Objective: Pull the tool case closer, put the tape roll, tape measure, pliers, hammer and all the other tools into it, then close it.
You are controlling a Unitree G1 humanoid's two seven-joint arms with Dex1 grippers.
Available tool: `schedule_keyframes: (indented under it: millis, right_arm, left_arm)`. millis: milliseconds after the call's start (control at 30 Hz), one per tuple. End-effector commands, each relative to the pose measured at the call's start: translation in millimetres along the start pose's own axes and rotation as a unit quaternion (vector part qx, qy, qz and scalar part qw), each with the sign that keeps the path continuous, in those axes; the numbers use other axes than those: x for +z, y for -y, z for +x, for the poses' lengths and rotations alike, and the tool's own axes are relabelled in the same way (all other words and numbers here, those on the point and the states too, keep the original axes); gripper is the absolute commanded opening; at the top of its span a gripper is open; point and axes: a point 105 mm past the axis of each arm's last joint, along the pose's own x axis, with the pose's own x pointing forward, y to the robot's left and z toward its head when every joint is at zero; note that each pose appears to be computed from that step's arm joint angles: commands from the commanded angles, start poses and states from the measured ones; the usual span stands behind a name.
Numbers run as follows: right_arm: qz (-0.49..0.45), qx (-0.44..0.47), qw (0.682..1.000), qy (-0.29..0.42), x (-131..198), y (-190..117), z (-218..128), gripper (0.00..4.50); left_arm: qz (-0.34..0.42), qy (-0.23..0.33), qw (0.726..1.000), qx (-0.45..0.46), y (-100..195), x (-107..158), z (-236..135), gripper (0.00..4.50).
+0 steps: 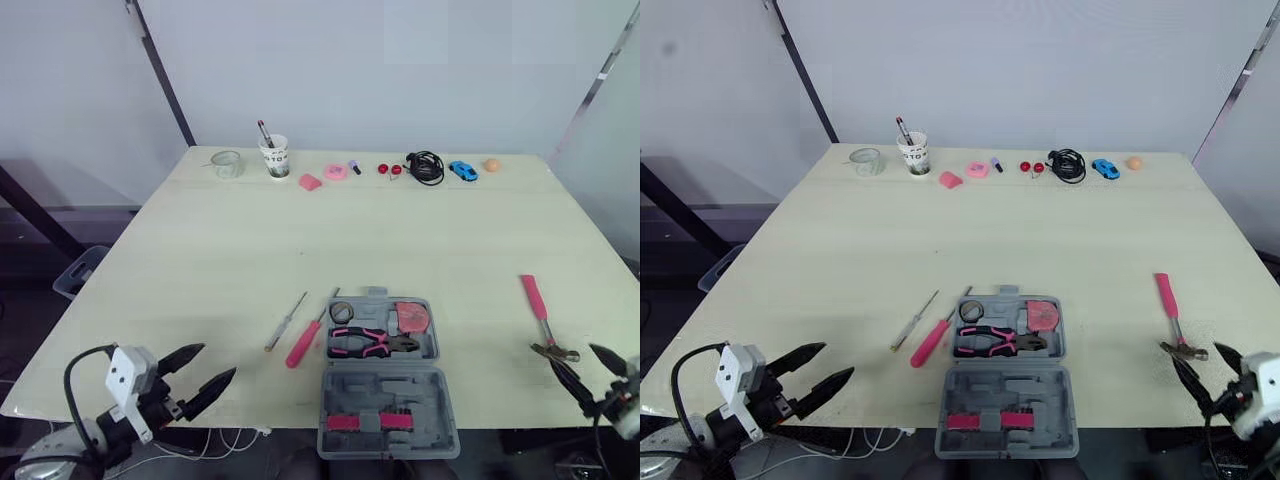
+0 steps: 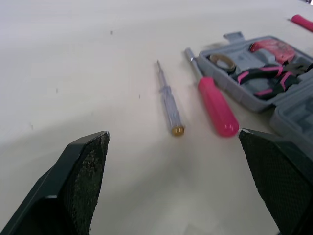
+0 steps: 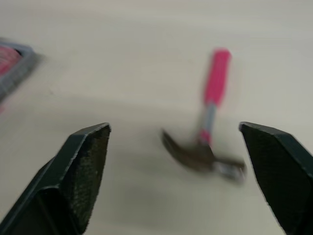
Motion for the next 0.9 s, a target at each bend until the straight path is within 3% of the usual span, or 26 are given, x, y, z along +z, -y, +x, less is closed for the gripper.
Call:
schedule_keyframes:
  millis: [33, 233, 433, 733, 900]
  right_arm:
    - [0.007, -0.035, 0.999, 0.012, 3, 13, -16, 4.46]
    - [0.022, -0.049, 0.998, -0.021, -11, 21, -29, 4.46]
    - [0.014, -0.036, 0.999, -0.014, -3, 19, -24, 4.46]
    - [-0.048, 0.121, 0.991, -0.002, 30, -30, 15, 4.46]
    - [-0.103, 0.216, 0.971, -0.01, 42, -59, 31, 4.46]
  left_arm:
    - [0.014, 0.003, 1.0, 0.017, -4, 2, -9, 4.5]
    - [0.01, -0.004, 1.0, 0.014, -4, -1, -12, 4.5]
    - [0.023, -0.009, 1.0, 0.001, -6, 2, -7, 4.5]
    - [0.088, -0.03, 0.989, -0.114, 2, 18, 24, 4.5]
    - [0.139, -0.05, 0.971, -0.19, 16, 23, 43, 4.5]
